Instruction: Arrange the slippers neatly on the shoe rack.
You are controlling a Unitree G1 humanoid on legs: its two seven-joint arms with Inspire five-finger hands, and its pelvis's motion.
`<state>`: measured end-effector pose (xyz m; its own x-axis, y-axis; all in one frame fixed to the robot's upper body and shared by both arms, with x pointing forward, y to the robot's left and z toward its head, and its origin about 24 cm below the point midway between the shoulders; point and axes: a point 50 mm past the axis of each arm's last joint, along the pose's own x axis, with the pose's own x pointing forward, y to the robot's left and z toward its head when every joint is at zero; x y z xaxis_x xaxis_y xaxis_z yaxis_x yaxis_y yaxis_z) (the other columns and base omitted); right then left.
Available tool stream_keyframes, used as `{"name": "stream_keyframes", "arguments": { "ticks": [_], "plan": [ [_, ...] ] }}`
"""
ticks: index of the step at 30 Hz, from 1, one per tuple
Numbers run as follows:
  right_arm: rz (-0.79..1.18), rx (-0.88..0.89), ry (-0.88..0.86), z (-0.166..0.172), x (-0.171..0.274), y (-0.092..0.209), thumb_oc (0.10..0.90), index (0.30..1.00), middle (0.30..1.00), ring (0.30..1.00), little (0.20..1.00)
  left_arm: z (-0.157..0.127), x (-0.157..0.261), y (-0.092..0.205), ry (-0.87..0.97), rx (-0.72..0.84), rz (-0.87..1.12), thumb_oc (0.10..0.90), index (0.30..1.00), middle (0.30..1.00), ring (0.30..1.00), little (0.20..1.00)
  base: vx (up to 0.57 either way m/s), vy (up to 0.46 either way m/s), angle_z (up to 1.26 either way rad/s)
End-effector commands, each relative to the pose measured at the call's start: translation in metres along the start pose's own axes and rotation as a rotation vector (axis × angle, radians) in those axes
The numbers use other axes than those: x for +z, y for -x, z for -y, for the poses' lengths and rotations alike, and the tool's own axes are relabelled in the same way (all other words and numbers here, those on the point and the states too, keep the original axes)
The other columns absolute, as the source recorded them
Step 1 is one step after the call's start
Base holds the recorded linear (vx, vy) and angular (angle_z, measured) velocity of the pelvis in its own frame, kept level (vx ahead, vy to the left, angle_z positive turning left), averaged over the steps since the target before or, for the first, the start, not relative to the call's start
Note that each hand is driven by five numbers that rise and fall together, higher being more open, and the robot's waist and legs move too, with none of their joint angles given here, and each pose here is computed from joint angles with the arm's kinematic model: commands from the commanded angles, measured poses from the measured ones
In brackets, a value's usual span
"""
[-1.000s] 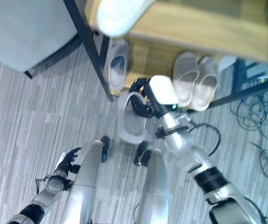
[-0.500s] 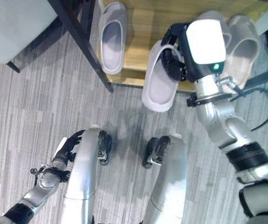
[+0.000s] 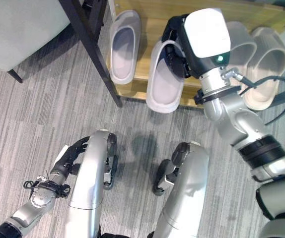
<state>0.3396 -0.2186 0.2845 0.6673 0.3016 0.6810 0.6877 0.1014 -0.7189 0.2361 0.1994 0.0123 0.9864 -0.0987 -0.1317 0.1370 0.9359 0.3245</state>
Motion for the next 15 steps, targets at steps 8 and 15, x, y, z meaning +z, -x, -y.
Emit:
{"name": "stream_keyframes", "arguments": {
  "ticks": [8,15],
  "plan": [
    [0.025,-0.403,0.075,0.078,0.003,-0.054,0.400,0.300,0.300,0.300,0.300,0.011,0.035,-0.019,0.094,0.065,0.167,0.800,0.900,0.900,0.900,0.900,0.00,0.001,-0.01],
    [-0.005,-0.382,0.090,0.071,0.002,-0.067,0.400,0.300,0.300,0.300,0.300,0.009,0.026,-0.012,0.101,0.069,0.136,0.800,0.900,0.900,0.900,0.900,-0.01,-0.015,0.00]
  ]
}}
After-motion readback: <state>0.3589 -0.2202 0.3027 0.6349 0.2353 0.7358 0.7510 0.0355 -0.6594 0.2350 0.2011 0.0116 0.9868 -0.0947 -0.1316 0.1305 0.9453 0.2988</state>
